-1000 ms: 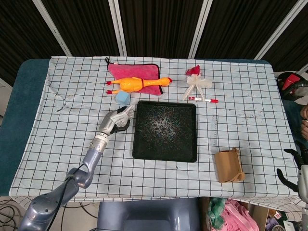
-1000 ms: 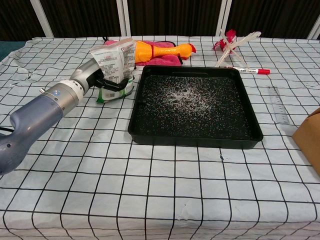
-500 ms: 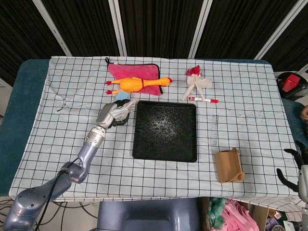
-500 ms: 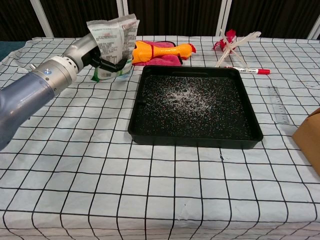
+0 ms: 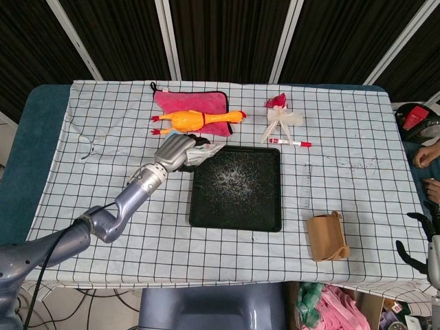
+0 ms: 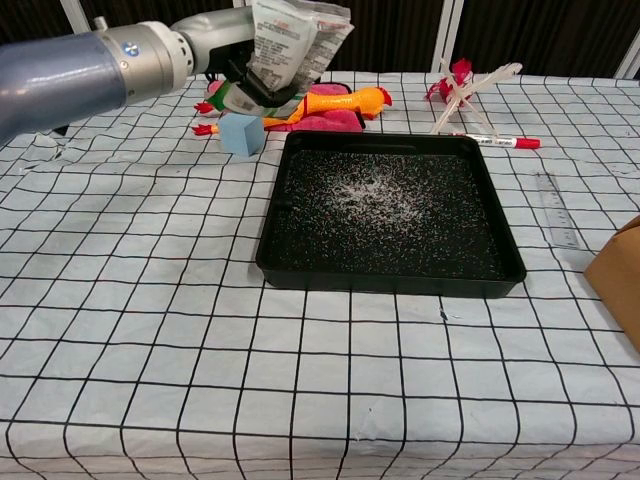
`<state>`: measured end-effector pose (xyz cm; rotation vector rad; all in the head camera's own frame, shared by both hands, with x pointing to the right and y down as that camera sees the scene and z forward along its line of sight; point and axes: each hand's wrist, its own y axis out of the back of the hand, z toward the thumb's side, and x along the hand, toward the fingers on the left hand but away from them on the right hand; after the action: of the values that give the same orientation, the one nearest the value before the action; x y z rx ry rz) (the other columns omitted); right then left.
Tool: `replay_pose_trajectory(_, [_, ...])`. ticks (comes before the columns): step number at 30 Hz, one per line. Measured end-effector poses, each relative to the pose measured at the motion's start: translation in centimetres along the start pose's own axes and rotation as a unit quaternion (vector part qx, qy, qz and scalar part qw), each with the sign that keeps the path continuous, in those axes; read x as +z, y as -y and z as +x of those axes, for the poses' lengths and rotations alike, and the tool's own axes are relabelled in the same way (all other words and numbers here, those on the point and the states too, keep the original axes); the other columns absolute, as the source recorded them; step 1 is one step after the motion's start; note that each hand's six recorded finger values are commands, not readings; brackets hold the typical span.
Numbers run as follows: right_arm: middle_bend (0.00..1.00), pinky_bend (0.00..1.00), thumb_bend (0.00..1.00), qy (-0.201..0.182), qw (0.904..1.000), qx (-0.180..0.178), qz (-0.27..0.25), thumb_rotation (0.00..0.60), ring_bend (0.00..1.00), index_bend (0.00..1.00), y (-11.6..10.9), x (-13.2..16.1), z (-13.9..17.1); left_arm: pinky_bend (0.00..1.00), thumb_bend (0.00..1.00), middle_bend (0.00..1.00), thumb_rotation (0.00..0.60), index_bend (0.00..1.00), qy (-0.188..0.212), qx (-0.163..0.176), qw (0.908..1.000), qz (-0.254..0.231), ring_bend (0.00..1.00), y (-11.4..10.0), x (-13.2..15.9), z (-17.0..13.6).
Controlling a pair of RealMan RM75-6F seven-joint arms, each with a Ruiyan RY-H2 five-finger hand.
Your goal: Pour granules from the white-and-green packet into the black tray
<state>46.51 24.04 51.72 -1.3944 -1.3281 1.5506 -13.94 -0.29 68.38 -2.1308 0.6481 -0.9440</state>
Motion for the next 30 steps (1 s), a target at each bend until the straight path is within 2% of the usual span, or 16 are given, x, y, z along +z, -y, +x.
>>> replay_pose_trajectory(5, [0.09,0.29,0.25,0.004,1.0,0.0,-0.001,0.6,0.14,0.3,0.1,-0.1,-0.1,0.44,0.59,0.45,0.6,0.38,0.01,-0.041,0.9986,0.032,0.33,-0.8,1.8,1.4])
replay_pose_trajectory(8, [0.09,0.29,0.25,0.005,1.0,0.0,-0.002,0.6,0.14,0.3,0.1,-0.1,-0.1,0.44,0.6,0.45,0.6,0.38,0.013,-0.052,0.9976,0.043,0.33,-1.4,2.7,2.1])
replay_pose_trajectory(13, [0.09,0.29,0.25,0.006,1.0,0.0,-0.002,0.6,0.14,0.3,0.0,-0.2,-0.1,0.44,0.6,0.47,0.6,0.4,0.014,-0.076,0.9955,0.054,0.33,-1.1,3.4,2.7])
replay_pose_trajectory(20, [0.09,0.29,0.25,0.005,1.0,0.0,0.0,0.6,0.14,0.3,0.0,-0.2,-0.1,0.44,0.6,0.47,0.6,0.41,0.018,-0.128,0.9833,0.128,0.33,-1.0,4.1,3.4])
replay_pose_trajectory(30, [0.09,0.29,0.25,0.006,1.0,0.001,-0.001,0.6,0.14,0.3,0.1,-0.2,-0.1,0.44,0.61,0.48,0.6,0.44,0.026,-0.15,0.9686,0.196,0.33,-1.9,5.2,3.5])
